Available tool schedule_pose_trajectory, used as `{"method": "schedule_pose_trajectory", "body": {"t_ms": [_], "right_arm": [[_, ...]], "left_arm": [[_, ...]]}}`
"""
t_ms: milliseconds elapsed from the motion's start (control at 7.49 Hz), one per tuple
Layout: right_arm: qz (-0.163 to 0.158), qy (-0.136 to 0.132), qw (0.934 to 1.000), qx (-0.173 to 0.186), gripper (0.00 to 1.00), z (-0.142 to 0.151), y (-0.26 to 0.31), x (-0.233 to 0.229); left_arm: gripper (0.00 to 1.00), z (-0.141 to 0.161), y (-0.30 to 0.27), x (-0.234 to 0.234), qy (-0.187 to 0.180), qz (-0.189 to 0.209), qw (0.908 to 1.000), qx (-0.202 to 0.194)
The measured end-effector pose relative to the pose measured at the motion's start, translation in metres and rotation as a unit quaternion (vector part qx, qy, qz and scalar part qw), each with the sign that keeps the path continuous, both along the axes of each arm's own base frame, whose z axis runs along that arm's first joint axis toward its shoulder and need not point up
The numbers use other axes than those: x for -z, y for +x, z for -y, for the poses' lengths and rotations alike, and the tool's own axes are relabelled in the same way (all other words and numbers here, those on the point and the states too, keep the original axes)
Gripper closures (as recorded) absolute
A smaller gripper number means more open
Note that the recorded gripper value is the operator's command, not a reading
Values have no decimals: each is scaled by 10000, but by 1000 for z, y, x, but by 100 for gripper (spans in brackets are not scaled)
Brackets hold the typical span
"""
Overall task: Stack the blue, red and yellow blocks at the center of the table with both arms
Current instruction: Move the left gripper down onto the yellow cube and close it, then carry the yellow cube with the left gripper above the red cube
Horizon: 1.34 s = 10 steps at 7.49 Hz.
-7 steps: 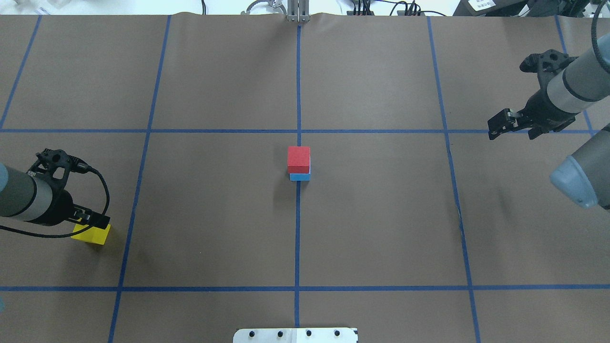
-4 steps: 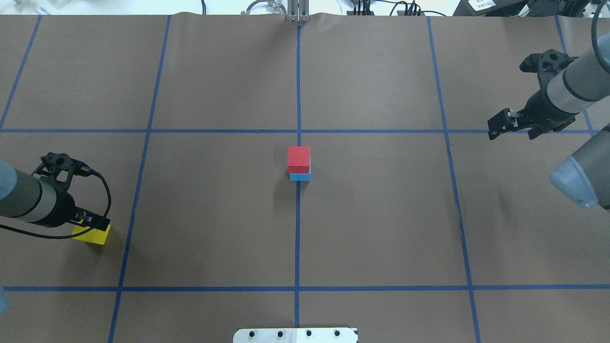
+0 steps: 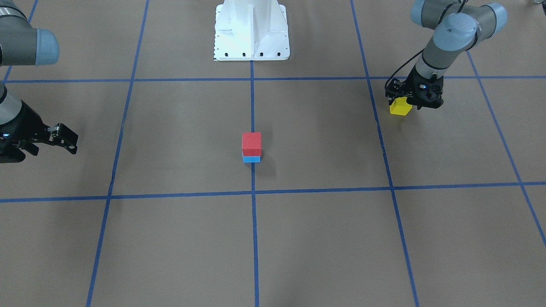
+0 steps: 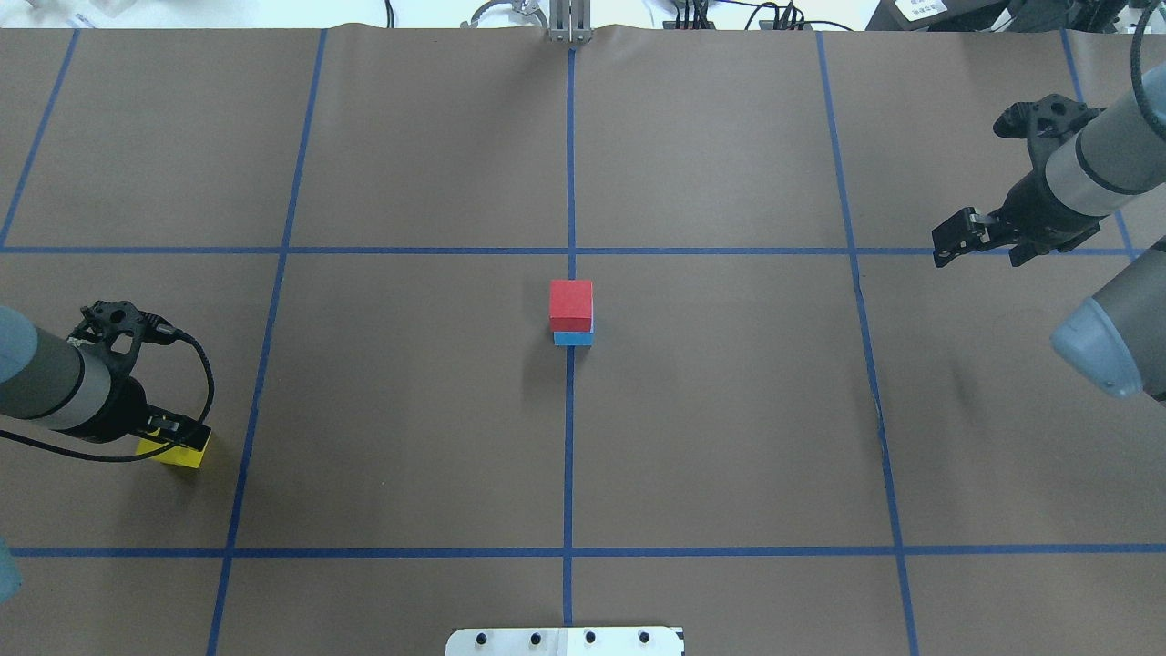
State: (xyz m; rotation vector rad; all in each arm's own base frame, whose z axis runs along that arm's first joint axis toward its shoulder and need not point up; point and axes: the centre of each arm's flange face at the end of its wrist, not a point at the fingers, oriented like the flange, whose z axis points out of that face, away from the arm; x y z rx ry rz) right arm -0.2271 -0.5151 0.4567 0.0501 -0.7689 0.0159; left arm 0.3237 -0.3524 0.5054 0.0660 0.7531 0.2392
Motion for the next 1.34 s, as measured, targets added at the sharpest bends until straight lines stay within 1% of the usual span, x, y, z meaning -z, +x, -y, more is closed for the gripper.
{"method": "schedule_pose_trajectory", "body": {"t_ms": [134, 401, 534, 668, 802, 935, 1069, 1202, 1336], "right_arm": [[6, 9, 10000, -1, 0, 0, 0, 1], [14, 22, 10000, -1, 0, -1, 1, 3], [15, 23, 10000, -2, 0, -1, 1, 3], [20, 31, 10000, -5, 0, -2, 2, 4], [27, 46, 10000, -8, 0, -2, 2, 6], [30, 56, 10000, -10, 0, -2, 2, 7], [34, 65, 10000, -11, 0, -2, 3, 7], [38, 73, 10000, -12, 0, -3, 3, 8], [41, 79, 10000, -11, 0, -3, 3, 9]], "left_arm": [[100, -1, 1, -3, -53, 7, 10000, -33], [100, -7, 4, 3, -224, -149, 9994, -212], [100, -9, 6, 21, -307, -323, 9985, -324], [100, -5, 11, 47, -344, -458, 9977, -365], [100, 6, 20, 82, -368, -553, 9973, -306], [100, 23, 39, 136, -447, -669, 9967, -132], [100, 44, 67, 201, -584, -720, 9957, 80], [100, 64, 94, 262, -665, -649, 9953, 264], [100, 80, 116, 309, -672, -540, 9954, 409]]}}
